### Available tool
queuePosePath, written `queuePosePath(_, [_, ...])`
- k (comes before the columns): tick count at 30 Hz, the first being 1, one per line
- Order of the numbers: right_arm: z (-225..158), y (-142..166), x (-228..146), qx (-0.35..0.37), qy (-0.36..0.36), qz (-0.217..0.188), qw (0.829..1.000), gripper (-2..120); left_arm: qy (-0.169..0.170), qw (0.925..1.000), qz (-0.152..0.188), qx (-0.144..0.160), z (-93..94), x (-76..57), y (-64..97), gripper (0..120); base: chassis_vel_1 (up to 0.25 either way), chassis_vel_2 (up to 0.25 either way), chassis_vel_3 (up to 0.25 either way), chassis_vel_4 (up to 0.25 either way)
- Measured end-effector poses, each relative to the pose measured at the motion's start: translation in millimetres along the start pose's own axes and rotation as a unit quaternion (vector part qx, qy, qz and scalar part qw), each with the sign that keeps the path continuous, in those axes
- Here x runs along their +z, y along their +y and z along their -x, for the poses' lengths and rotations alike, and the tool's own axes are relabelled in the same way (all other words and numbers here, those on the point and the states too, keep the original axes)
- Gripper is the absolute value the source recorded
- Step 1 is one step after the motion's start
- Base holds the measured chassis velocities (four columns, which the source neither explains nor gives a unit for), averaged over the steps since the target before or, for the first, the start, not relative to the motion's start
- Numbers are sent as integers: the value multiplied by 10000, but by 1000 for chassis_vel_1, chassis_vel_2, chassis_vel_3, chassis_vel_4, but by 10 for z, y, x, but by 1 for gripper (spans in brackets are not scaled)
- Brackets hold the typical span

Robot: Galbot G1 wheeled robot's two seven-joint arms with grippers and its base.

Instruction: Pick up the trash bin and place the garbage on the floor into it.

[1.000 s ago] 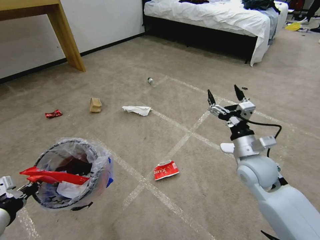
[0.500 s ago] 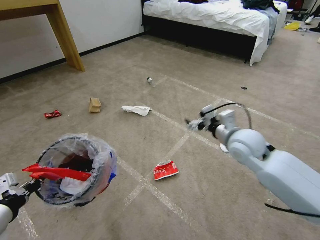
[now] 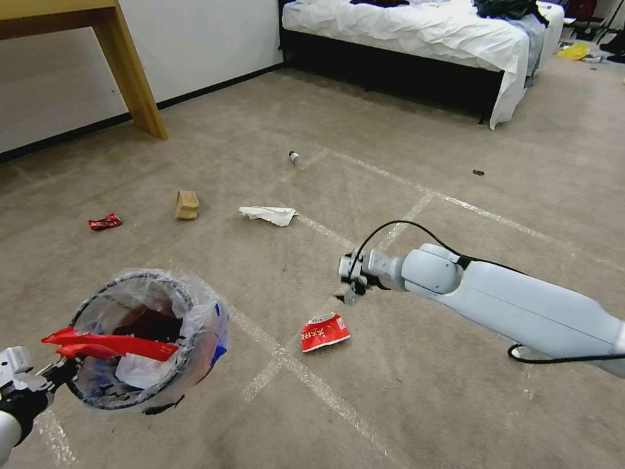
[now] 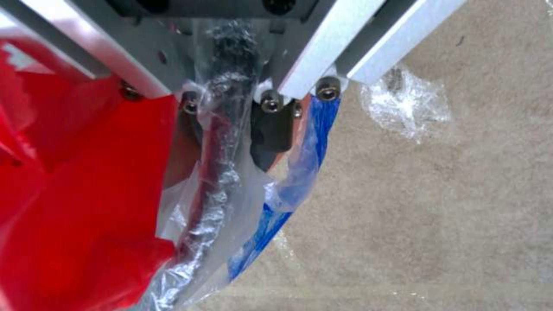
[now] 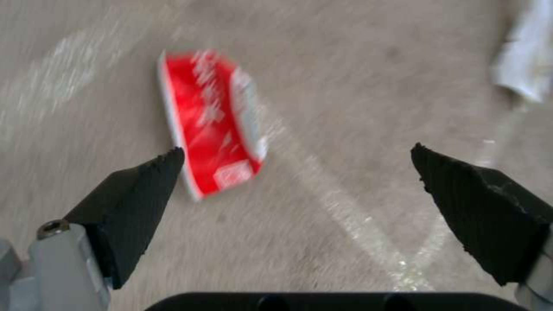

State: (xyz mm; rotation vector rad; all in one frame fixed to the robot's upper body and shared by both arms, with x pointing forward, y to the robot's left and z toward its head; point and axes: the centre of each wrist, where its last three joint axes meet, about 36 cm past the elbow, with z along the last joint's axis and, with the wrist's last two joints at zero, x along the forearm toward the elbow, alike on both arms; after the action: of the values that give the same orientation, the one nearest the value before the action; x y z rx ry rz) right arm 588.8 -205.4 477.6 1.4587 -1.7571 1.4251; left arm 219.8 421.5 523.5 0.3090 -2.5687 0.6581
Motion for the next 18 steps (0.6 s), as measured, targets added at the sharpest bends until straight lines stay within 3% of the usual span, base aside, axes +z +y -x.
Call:
queuePosePath(2, [164,-21,57,-285,146,-248,9992,100,16,10000,-28,-49,19,42,27,1,0,0,0,0])
queuePosePath(5, [300,-5,114,-394,190,-315,9985,100,16,10000,-62,-72,31,67,40,1,0,0,0,0])
queuePosePath(12, [820,197,277,-630,130,-228,9977,100,39,9997,-182,-166,58,165,122,1,0,0,0,0])
queuePosePath(18, [1146,197,309,-604,-28,-240,9979,100,58,9995,-236,-225,67,203,166,1,0,0,0,0])
